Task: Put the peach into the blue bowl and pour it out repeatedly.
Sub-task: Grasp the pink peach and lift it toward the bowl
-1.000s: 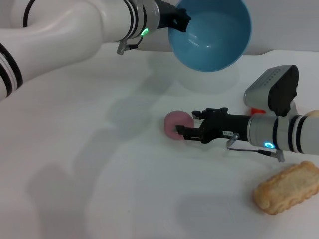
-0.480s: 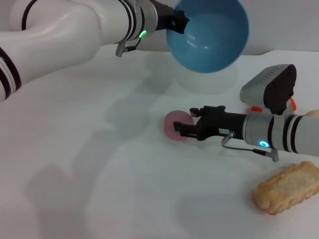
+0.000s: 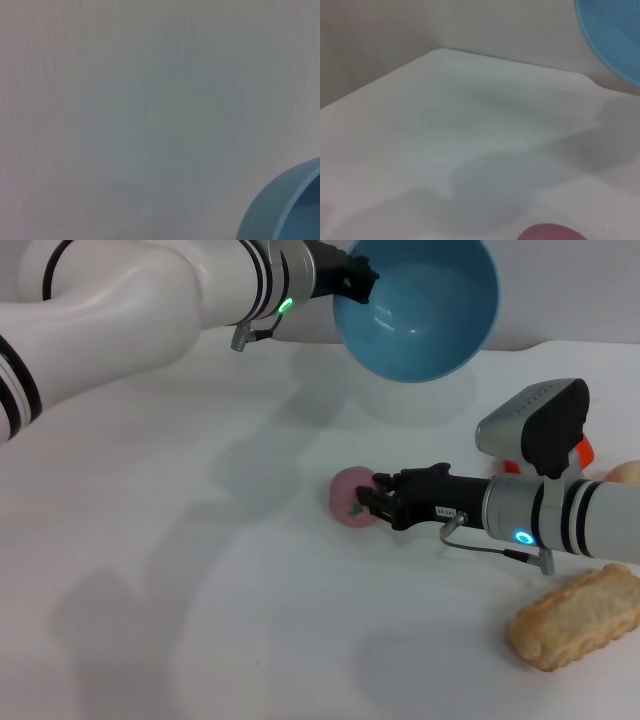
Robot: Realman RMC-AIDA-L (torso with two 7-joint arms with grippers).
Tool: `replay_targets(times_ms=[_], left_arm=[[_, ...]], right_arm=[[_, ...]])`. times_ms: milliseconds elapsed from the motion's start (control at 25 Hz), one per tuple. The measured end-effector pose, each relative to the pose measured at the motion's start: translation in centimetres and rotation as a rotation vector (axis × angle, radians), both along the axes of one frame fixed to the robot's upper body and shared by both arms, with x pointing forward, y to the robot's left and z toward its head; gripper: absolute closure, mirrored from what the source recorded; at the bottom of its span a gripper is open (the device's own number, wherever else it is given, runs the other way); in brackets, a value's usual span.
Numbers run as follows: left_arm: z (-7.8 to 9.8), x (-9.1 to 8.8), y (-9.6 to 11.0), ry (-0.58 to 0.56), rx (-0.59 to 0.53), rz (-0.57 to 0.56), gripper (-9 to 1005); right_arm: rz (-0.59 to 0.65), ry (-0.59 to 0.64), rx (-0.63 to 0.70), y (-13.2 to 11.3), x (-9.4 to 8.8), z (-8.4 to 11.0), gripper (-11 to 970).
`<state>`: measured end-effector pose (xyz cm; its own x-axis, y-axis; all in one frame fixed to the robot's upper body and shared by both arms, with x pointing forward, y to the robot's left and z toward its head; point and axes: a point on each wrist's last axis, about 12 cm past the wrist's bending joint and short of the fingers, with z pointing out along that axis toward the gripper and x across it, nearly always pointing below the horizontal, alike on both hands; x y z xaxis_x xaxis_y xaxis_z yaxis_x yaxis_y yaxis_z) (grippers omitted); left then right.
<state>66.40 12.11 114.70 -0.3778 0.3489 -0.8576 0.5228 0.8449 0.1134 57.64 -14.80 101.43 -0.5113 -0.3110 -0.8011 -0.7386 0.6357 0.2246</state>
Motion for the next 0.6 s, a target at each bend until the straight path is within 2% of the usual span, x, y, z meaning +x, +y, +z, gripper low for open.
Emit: replay_targets(times_ms=[480,600], left_arm=[[-0.23,0.04,0.45,0.009,0.001,0.012,997],[-0.36,0.01,0.67,0.012,0.001,0.018,997]], right_arm=[[-0.021,-0.027,0.012,-0.42,0.49,0.27,913],[-0.022,-0.033,0.017,-0.50,0.58,0.37,920]])
